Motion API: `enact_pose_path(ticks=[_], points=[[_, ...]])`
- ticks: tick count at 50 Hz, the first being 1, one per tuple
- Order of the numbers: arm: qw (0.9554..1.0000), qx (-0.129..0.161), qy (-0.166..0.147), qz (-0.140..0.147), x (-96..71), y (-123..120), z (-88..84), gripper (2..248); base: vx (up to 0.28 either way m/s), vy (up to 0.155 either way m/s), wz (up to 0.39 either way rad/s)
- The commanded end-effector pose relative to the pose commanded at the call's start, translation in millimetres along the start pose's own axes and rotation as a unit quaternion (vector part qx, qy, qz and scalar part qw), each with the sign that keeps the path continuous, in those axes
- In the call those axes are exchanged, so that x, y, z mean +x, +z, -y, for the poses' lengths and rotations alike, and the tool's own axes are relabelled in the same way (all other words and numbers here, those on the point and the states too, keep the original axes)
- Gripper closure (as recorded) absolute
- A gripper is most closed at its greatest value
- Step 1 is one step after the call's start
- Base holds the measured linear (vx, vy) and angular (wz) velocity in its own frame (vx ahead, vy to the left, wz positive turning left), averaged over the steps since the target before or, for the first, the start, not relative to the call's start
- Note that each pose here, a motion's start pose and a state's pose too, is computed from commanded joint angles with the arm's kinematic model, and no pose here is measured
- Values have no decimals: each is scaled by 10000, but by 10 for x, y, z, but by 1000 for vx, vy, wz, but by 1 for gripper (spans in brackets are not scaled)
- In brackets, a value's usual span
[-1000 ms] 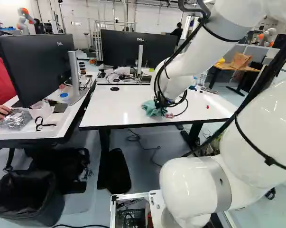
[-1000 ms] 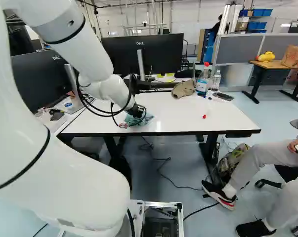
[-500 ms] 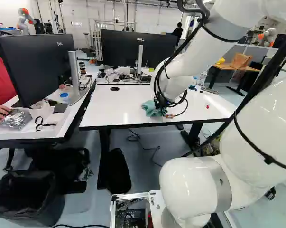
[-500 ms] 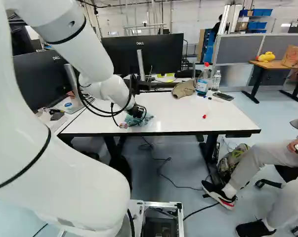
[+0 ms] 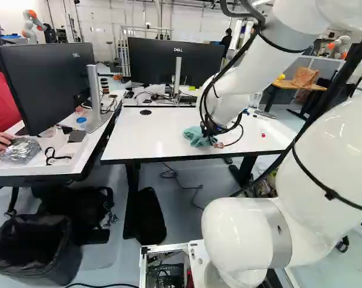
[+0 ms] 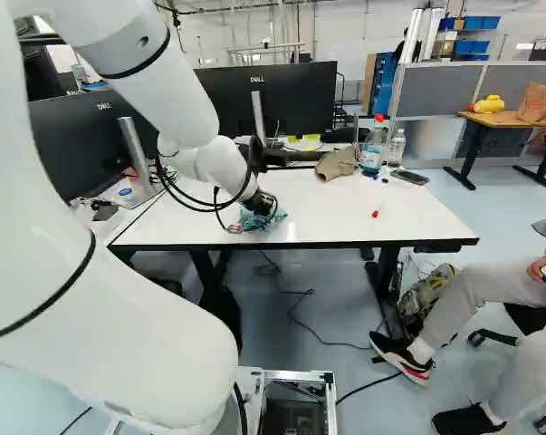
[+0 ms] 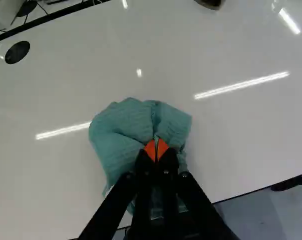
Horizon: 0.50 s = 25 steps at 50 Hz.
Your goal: Clean the table with the green towel
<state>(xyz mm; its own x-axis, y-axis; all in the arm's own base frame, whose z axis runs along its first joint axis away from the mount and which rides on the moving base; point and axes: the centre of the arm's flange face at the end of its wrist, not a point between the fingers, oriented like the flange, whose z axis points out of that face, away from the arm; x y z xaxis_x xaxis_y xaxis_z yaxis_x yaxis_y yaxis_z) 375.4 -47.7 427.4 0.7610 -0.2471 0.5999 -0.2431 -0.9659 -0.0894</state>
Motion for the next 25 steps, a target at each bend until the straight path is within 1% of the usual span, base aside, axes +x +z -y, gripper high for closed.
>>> enact_pose_path(ticks=[10, 25], points=[[9999, -89, 116, -1, 152, 93, -93, 225, 0, 0, 0], [9998, -135, 177, -4, 414, 273, -129, 225, 0, 0, 0]])
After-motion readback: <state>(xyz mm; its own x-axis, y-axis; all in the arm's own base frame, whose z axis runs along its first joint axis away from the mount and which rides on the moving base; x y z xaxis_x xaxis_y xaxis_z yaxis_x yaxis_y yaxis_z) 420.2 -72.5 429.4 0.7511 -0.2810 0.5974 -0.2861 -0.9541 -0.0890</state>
